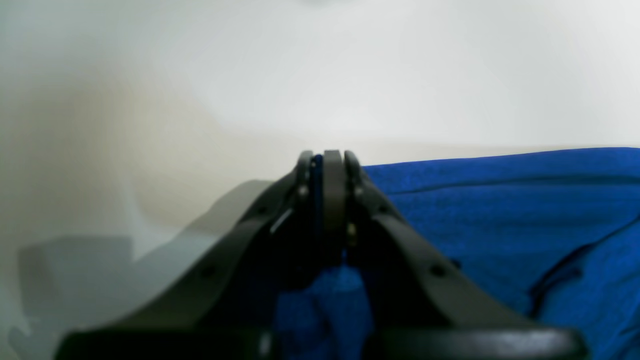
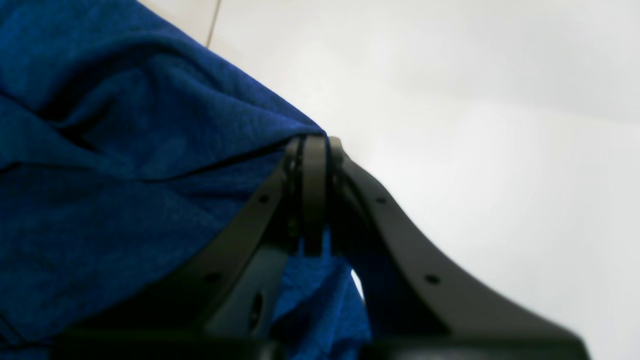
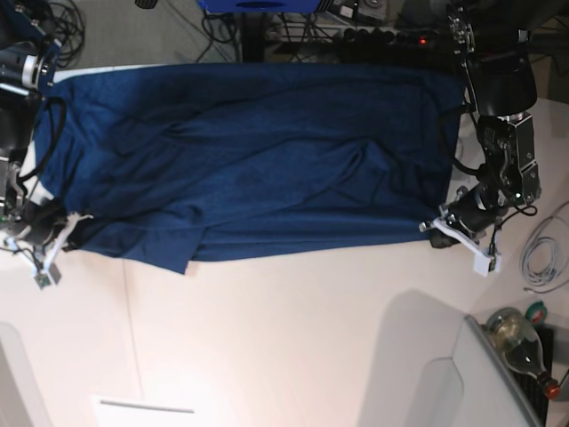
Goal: Layout the t-shirt on the table in an organized manner, then fold the t-shirt properly
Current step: 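Lift both held corners and fold the shirt lengthwise over itself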
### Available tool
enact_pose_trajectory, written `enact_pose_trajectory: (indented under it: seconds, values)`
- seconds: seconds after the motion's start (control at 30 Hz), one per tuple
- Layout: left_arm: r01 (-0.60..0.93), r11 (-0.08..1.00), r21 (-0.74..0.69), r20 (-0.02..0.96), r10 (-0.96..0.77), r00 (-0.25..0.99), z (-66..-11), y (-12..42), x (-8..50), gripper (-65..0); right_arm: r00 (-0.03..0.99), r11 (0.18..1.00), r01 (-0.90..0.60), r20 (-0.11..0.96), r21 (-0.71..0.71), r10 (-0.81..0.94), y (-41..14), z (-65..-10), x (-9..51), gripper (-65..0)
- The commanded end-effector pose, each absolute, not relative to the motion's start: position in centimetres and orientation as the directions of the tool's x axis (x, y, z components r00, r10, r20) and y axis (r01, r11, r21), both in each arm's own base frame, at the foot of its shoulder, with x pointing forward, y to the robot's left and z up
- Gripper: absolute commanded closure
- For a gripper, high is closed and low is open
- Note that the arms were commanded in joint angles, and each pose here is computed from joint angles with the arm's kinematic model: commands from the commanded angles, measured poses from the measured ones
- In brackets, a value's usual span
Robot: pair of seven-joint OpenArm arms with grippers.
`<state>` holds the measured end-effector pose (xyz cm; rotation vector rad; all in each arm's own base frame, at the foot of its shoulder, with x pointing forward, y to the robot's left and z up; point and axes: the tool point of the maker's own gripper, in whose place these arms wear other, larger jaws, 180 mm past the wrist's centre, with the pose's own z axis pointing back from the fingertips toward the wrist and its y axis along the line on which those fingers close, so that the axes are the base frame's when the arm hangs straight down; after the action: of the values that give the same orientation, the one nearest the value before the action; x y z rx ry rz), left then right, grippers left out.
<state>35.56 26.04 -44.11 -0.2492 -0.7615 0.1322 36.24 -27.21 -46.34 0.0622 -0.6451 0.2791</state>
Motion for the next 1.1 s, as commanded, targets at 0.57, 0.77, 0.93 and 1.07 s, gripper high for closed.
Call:
enact_pose_trajectory:
  seconds: [0.57, 0.77, 0.93, 1.07]
  values:
    - [-0.021, 0.960, -0.278, 0.697, 0.217, 0.684, -42.9, 26.1, 36.8, 0.0, 0.764, 0.969, -0.248, 0.610, -0.025, 0.211, -23.9, -42.1, 42.4, -43.4]
    - [-0.021, 0.960, -0.278, 0.695, 0.216, 0.685, -42.9, 26.0, 36.8, 0.0, 0.782, 0.965, -0.230, 0.615, 0.125, 0.106, -21.4, -44.4, 43.7, -43.4]
    - [-0.021, 0.961, -0.274, 0.695, 0.213, 0.687, -43.0, 26.2, 36.7, 0.0, 0.800, 0.963, -0.222, 0.593, 0.153, 0.091, -20.9, -45.5, 42.9, -43.4]
    - [-0.021, 0.961, -0.275, 0.694, 0.214, 0.687, -43.0, 26.1, 36.7, 0.0, 0.805, 0.961, -0.211, 0.589, 0.176, 0.069, -20.6, -46.4, 42.3, -43.4]
